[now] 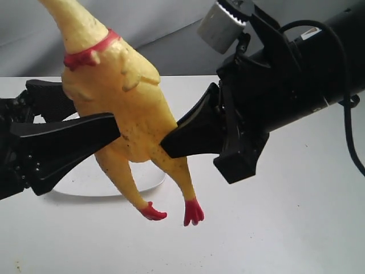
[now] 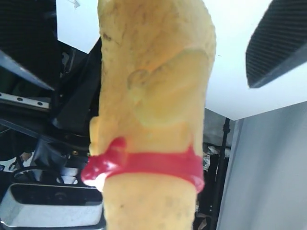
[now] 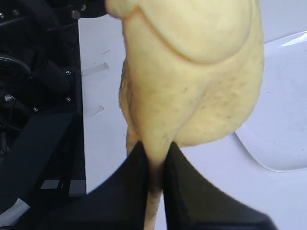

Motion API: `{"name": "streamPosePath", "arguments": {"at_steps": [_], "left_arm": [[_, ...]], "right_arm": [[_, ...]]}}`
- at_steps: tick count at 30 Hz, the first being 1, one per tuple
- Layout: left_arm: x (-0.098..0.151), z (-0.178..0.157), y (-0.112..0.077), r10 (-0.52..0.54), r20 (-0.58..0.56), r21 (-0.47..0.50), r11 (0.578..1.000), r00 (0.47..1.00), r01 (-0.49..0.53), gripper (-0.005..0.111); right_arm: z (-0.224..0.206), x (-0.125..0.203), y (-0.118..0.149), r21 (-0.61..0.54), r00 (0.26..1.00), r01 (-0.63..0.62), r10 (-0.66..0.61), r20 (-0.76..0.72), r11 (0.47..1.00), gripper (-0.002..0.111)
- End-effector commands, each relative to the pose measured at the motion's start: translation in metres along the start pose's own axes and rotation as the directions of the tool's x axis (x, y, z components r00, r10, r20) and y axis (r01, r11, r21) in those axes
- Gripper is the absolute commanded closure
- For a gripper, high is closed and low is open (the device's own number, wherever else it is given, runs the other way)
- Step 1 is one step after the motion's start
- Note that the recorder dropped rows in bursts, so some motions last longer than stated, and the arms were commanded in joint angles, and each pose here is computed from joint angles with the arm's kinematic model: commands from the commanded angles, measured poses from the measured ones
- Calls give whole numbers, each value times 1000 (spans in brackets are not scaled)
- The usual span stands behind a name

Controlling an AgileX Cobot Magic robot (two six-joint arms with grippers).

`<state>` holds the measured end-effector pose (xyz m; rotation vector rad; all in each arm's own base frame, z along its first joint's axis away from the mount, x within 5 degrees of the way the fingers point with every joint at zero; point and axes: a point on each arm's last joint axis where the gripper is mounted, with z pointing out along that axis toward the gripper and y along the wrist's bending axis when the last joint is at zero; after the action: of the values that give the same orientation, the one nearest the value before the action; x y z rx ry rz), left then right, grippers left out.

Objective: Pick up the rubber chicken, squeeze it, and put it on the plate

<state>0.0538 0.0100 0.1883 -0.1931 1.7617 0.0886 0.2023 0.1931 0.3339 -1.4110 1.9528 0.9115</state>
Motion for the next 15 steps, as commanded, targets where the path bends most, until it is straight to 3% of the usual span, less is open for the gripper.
{"name": "streamPosePath", "arguments": {"at_steps": [1, 15], "left_arm": [[1, 0, 0, -12, 3, 1, 1000, 1000, 12, 106], [1, 0, 0, -12, 3, 1, 1000, 1000, 12, 106]], "right_arm": [[-3, -3, 3, -7, 1000, -5, 6, 29, 1000, 108], [-3, -3, 2, 0, 999, -6, 6, 33, 1000, 108]]}}
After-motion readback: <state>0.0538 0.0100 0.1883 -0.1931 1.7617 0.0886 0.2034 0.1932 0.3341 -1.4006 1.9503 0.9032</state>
